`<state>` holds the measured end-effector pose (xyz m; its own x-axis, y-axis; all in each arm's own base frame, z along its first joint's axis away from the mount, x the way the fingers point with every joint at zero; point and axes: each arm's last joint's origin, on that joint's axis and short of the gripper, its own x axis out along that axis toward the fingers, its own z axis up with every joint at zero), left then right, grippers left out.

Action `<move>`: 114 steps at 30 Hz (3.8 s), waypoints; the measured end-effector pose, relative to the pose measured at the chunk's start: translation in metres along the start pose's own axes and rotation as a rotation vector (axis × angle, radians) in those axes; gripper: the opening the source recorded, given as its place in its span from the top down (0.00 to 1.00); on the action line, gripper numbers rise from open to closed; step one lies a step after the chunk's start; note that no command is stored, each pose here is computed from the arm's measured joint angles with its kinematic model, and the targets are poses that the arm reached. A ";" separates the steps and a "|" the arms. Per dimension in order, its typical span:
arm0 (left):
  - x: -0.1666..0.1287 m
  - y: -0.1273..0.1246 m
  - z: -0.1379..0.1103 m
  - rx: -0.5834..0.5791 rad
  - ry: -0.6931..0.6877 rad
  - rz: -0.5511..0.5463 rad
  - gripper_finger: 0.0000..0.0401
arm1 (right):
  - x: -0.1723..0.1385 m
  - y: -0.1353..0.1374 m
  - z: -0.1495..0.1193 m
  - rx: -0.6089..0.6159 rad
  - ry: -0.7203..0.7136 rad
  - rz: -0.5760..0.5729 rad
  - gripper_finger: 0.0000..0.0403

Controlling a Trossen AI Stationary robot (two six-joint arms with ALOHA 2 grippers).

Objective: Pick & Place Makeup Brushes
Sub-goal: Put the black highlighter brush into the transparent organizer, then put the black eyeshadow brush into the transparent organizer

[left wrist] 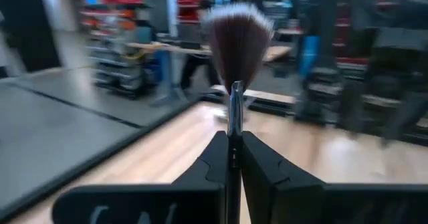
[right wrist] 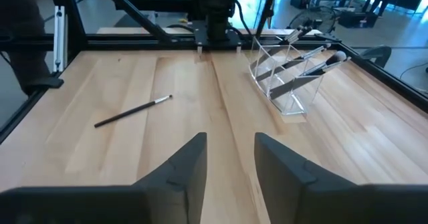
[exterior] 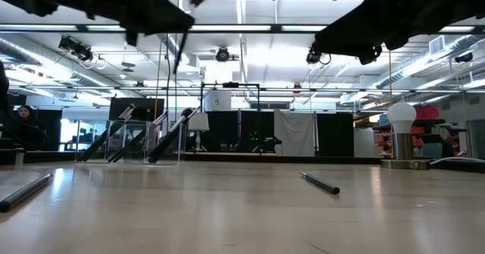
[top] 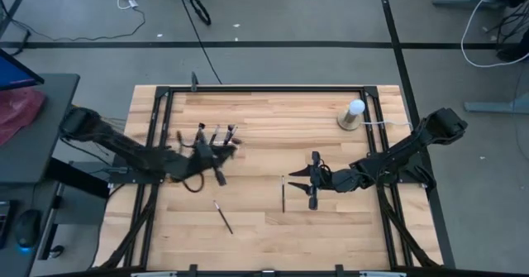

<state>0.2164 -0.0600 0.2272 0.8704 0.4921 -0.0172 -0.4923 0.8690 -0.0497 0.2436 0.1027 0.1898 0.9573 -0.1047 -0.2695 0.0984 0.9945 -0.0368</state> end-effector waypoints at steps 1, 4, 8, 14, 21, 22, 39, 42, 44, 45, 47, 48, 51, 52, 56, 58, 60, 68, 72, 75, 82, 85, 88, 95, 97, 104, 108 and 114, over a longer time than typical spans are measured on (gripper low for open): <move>-0.005 0.006 0.002 0.006 -0.001 0.027 0.95 | 0.000 0.000 0.000 0.001 -0.002 0.000 0.69; -0.014 0.028 -0.002 0.003 0.002 0.115 0.95 | 0.000 0.000 0.000 0.001 -0.001 0.000 0.69; -0.019 0.056 -0.015 -0.043 -0.009 0.205 0.95 | 0.000 0.000 0.000 -0.008 -0.003 0.000 0.69; -0.020 0.081 -0.042 -0.064 0.026 0.304 0.95 | 0.000 0.000 0.001 -0.008 -0.004 -0.002 0.69; -0.022 0.087 -0.064 -0.130 0.124 0.277 0.95 | 0.000 0.000 0.001 -0.005 -0.005 -0.002 0.69; -0.023 0.088 -0.067 -0.135 0.141 0.284 0.95 | 0.000 -0.001 0.000 -0.005 -0.005 -0.002 0.69; -0.028 0.092 -0.082 -0.163 0.258 0.321 0.74 | 0.000 0.000 0.001 -0.029 -0.010 -0.001 0.69; -0.027 0.090 -0.080 -0.157 0.279 0.275 0.67 | 0.000 0.000 0.001 -0.029 -0.011 -0.001 0.69; -0.023 0.086 -0.073 -0.155 0.281 0.231 0.61 | 0.000 0.000 0.001 -0.029 -0.010 -0.001 0.69; -0.022 0.084 -0.069 -0.158 0.278 0.206 0.58 | 0.000 0.000 0.001 -0.029 -0.010 -0.001 0.69; -0.018 0.078 -0.058 -0.146 0.271 0.155 0.54 | 0.000 0.000 0.001 -0.029 -0.010 -0.001 0.69; -0.017 0.075 -0.052 -0.139 0.259 0.137 0.52 | 0.000 0.000 0.001 -0.029 -0.011 -0.001 0.69; -0.013 0.065 -0.031 -0.111 0.216 0.095 0.51 | 0.000 0.000 0.001 -0.029 -0.010 -0.001 0.69; -0.012 0.063 -0.024 -0.098 0.204 0.082 0.51 | 0.000 0.000 0.001 -0.029 -0.010 0.000 0.69; -0.010 0.054 -0.004 -0.060 0.166 0.046 0.54 | 0.000 0.000 0.001 -0.029 -0.010 0.000 0.69; -0.010 0.052 0.001 -0.065 0.156 0.035 0.55 | 0.000 0.000 0.001 -0.029 -0.010 0.000 0.69; -0.011 0.050 0.003 -0.067 0.154 0.027 0.56 | 0.000 0.000 0.001 -0.029 -0.010 0.000 0.69; -0.014 0.046 0.002 -0.059 0.163 0.000 0.57 | 0.000 0.000 0.001 -0.029 -0.010 0.001 0.69; -0.014 0.046 0.002 -0.059 0.168 0.002 0.57 | 0.000 0.000 0.001 -0.029 -0.010 0.001 0.69; -0.014 0.047 0.001 -0.052 0.177 0.004 0.57 | 0.000 0.000 0.001 -0.029 -0.010 0.001 0.69; -0.014 0.047 0.000 -0.071 0.177 0.006 0.57 | 0.000 0.000 0.001 -0.029 -0.010 0.001 0.69; -0.014 0.047 0.000 -0.072 0.177 0.006 0.57 | 0.000 0.000 0.001 -0.029 -0.010 0.001 0.69; -0.014 0.047 0.000 -0.072 0.177 0.006 0.57 | 0.000 0.000 0.001 -0.029 -0.010 0.001 0.69; -0.014 0.047 0.000 -0.072 0.177 0.006 0.57 | 0.000 0.000 0.001 -0.030 -0.010 0.001 0.69; -0.014 0.047 0.000 -0.072 0.177 0.006 0.57 | 0.000 0.000 0.001 -0.029 -0.010 0.001 0.69; -0.014 0.047 0.001 -0.074 0.177 0.003 0.57 | 0.000 0.000 0.003 -0.020 -0.031 0.003 0.69; -0.014 0.047 0.001 -0.073 0.177 0.003 0.57 | 0.000 0.001 0.012 0.030 -0.111 0.012 0.69; -0.014 0.047 0.001 -0.073 0.177 0.003 0.57 | -0.003 0.002 0.027 0.116 -0.254 0.067 0.69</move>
<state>0.1812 -0.0265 0.2257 0.8603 0.4721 -0.1925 -0.4982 0.8585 -0.1214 0.2479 0.1052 0.2167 0.9987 -0.0473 -0.0171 0.0487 0.9950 0.0871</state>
